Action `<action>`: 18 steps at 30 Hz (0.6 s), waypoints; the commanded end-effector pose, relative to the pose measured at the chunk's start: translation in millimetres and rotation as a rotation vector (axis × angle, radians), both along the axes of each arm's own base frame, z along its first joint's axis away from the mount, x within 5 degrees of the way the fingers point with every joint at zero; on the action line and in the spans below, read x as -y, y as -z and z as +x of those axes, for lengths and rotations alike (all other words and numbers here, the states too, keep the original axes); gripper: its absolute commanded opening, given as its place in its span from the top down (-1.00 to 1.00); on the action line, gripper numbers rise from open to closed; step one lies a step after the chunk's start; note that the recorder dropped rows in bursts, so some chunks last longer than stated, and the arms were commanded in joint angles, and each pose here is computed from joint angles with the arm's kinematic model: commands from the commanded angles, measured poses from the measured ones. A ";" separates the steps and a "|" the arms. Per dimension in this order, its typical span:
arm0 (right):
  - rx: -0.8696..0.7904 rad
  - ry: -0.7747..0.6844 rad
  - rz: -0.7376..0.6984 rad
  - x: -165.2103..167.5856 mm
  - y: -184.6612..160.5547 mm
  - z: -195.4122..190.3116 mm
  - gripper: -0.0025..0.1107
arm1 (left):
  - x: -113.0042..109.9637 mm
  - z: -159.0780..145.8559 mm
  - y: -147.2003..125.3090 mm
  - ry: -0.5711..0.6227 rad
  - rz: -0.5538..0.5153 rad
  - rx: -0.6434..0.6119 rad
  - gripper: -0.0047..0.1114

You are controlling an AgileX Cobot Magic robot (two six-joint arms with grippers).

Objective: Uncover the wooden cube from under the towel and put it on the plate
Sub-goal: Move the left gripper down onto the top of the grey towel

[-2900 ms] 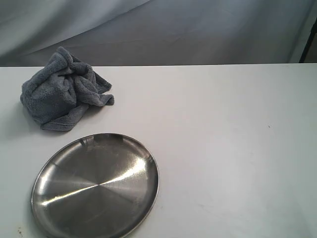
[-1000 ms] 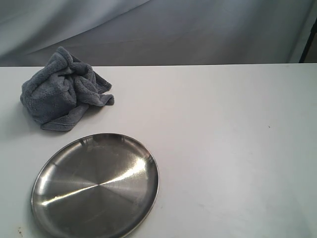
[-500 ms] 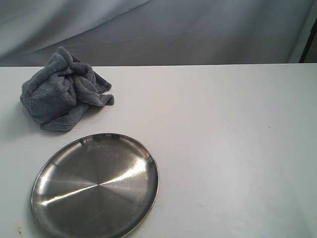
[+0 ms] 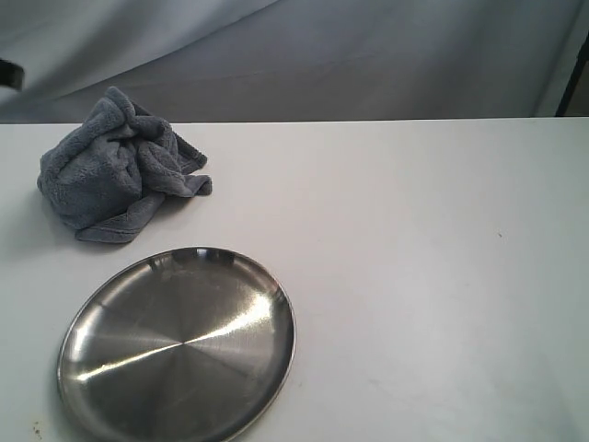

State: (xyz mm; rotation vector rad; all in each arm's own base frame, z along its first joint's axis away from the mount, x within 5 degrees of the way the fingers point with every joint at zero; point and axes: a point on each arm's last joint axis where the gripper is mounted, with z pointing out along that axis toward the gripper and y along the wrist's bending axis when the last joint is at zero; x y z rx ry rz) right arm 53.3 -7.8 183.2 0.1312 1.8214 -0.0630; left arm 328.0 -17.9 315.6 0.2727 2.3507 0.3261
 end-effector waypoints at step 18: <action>0.005 0.009 0.005 0.4 0.5 -0.3 0.96 | -2.8 69.8 61.8 0.052 0.172 -0.470 0.92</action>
